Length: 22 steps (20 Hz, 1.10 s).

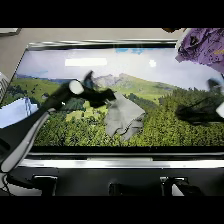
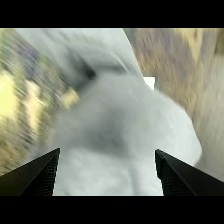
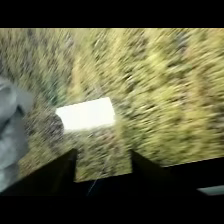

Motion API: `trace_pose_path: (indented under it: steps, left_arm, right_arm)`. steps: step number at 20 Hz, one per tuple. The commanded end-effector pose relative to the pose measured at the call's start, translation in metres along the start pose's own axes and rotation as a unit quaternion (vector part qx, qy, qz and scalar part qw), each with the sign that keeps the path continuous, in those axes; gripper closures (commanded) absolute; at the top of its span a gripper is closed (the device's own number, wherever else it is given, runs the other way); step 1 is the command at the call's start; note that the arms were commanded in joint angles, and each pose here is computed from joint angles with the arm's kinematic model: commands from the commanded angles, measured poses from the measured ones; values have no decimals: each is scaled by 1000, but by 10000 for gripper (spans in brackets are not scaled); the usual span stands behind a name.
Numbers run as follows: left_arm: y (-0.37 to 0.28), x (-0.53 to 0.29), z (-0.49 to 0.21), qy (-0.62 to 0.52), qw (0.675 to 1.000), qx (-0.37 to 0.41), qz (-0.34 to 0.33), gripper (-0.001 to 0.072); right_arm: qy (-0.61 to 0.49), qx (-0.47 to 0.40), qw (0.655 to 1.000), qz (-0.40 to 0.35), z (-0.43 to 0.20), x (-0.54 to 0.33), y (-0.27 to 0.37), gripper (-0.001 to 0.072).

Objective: Fold the clothes and pants, and hang the long-sleeved shirts on hangers.

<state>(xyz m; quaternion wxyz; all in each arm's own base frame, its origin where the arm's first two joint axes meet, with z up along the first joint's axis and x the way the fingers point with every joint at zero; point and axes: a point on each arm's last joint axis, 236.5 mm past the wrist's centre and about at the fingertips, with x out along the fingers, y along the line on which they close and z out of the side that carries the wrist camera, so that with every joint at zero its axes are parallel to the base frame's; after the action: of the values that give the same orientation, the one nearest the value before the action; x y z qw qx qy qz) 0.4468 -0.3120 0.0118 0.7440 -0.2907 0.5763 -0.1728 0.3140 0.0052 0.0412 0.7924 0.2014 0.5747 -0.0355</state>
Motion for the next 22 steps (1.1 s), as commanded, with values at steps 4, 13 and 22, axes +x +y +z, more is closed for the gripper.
trace_pose_path:
  steps: [4,13,22]
  left_arm:
    - [75,-49,78,-66,996,-55,19,23]
    - [83,-48,90,-85,994,-66,17,23]
    - [71,21,75,-43,993,-103,-46,23]
  right_arm:
    - [160,82,949,260,-44,97,94,181]
    - [206,125,923,301,-54,129,115,342]
    - [147,74,955,246,-41,95,91,683]
